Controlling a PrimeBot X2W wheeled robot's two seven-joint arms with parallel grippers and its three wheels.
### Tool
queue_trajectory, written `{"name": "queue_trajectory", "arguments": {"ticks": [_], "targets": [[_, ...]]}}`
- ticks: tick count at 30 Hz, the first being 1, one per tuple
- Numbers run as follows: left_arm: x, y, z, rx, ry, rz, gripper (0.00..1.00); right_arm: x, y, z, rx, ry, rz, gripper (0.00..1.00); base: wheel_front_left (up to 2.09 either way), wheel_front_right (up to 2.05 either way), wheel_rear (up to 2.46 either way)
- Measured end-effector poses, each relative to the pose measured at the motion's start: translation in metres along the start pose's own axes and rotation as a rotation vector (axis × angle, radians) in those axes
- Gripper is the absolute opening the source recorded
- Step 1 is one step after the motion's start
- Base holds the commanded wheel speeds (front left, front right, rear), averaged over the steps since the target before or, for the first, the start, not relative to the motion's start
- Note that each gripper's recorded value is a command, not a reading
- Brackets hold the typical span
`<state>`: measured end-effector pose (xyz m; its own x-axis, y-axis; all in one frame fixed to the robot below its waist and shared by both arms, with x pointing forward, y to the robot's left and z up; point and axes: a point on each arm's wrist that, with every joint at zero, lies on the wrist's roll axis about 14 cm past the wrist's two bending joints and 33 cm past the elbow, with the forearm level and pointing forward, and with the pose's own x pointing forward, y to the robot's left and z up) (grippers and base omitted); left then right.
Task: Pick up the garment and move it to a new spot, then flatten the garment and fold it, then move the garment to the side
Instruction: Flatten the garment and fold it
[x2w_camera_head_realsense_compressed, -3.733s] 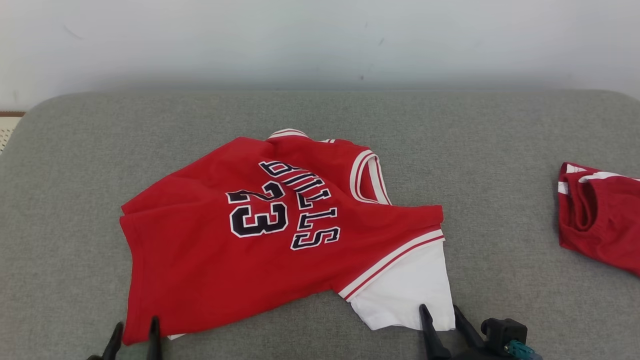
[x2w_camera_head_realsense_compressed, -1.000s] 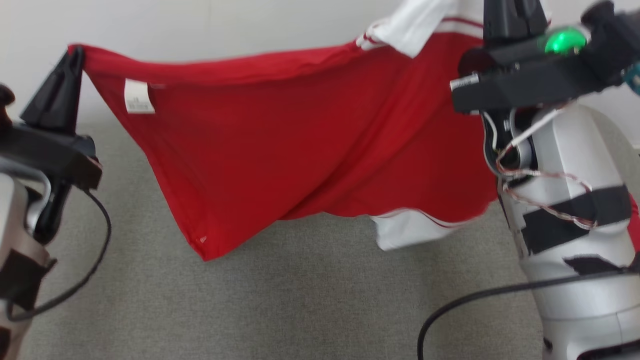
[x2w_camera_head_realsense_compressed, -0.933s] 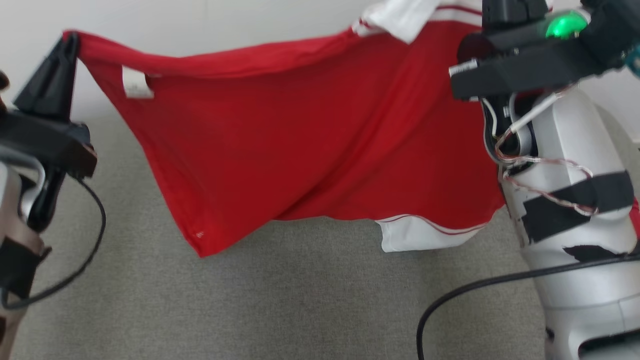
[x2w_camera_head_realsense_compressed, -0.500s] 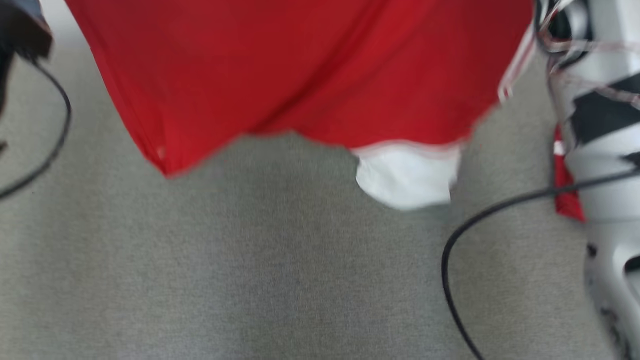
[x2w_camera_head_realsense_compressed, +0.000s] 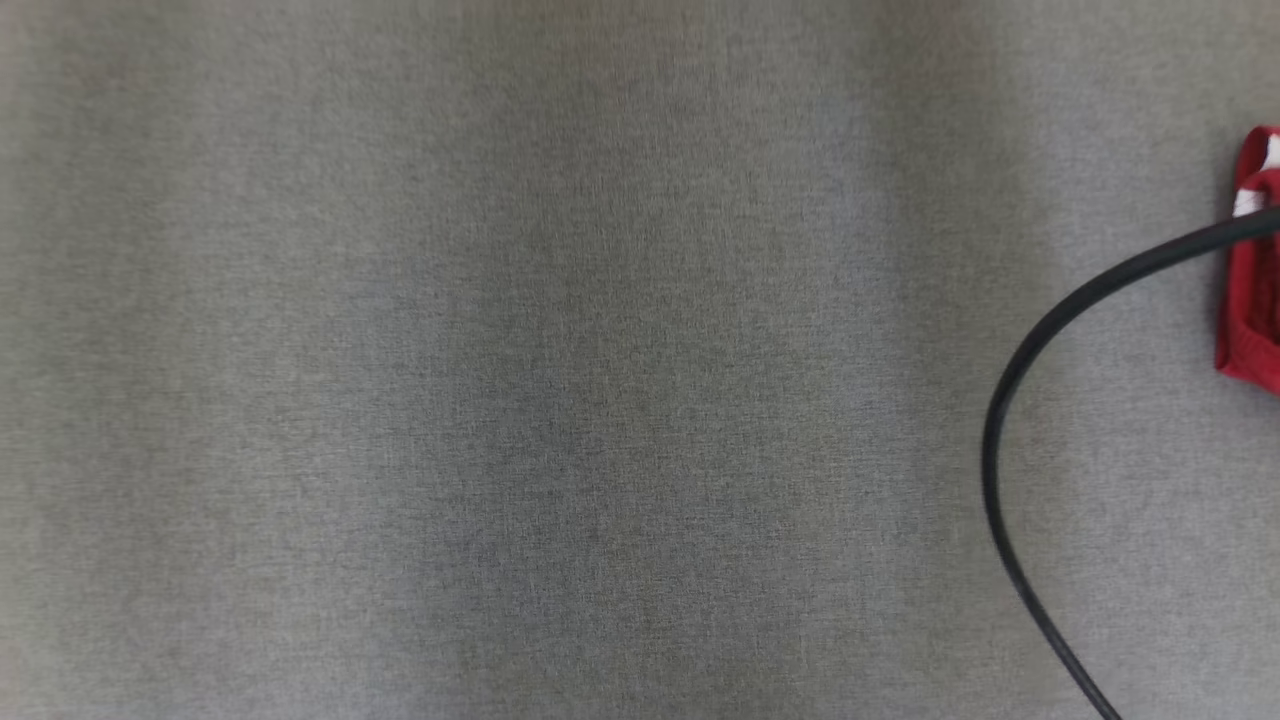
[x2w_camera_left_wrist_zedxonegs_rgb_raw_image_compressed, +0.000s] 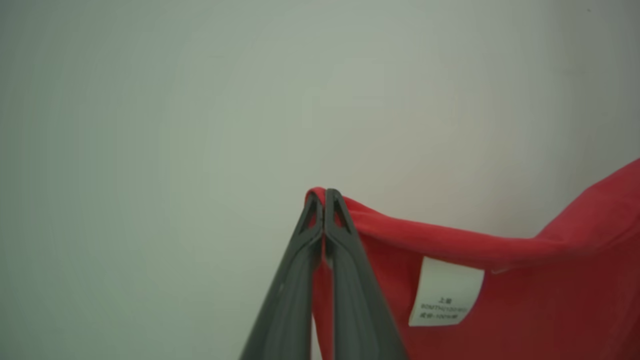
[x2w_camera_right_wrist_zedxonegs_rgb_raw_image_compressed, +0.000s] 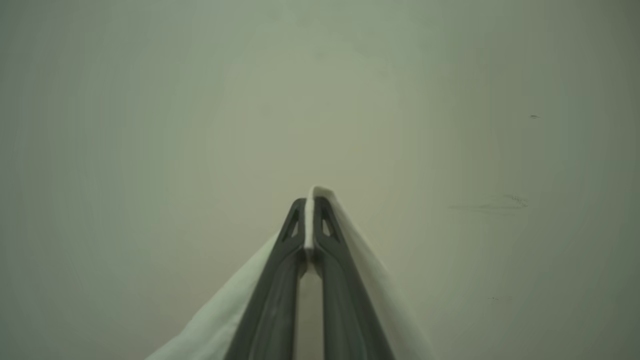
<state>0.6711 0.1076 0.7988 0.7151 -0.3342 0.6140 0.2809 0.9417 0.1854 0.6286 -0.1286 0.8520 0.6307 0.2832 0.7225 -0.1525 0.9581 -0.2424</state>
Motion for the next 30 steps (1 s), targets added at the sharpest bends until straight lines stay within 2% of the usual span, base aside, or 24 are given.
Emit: {"name": "queue_trajectory", "arguments": {"ticks": [4, 6, 10, 13, 17, 23, 26, 30], "targets": [[-0.005, -0.001, -0.027, -0.056, 0.030, 0.007, 0.00, -0.008, 0.006, -0.028, 0.025, 0.047, 0.000, 0.00, 0.00, 0.00, 0.00], [-0.021, -0.007, -0.067, -0.102, 0.118, 0.007, 0.00, -0.025, 0.004, -0.055, 0.066, 0.108, -0.019, 0.00, 0.00, 0.00, 0.00], [-0.062, -0.044, -0.133, -0.260, 0.275, -0.020, 0.00, -0.087, 0.011, -0.122, 0.157, 0.308, -0.030, 0.00, 0.00, 0.00, 0.00], [-0.097, -0.064, -0.161, -0.374, 0.370, -0.033, 0.00, -0.138, 0.014, -0.148, 0.226, 0.421, -0.042, 0.00, 0.00, 0.00, 0.00], [-0.137, -0.067, -0.174, -0.501, 0.452, 0.001, 0.00, -0.208, 0.008, -0.161, 0.305, 0.549, -0.090, 0.00, 0.00, 0.00, 0.00], [-0.210, -0.100, -0.185, -0.684, 0.613, 0.020, 0.00, -0.320, 0.015, -0.163, 0.415, 0.767, -0.163, 0.00, 0.00, 0.00, 0.00], [-0.239, -0.103, -0.182, -0.743, 0.660, 0.066, 0.00, -0.346, 0.019, -0.150, 0.458, 0.798, -0.197, 0.00, 0.00, 0.00, 0.00], [-0.274, -0.116, -0.176, -0.767, 0.719, 0.082, 0.00, -0.370, 0.032, -0.132, 0.511, 0.821, -0.210, 0.00, 0.00, 0.00, 0.00]]}}
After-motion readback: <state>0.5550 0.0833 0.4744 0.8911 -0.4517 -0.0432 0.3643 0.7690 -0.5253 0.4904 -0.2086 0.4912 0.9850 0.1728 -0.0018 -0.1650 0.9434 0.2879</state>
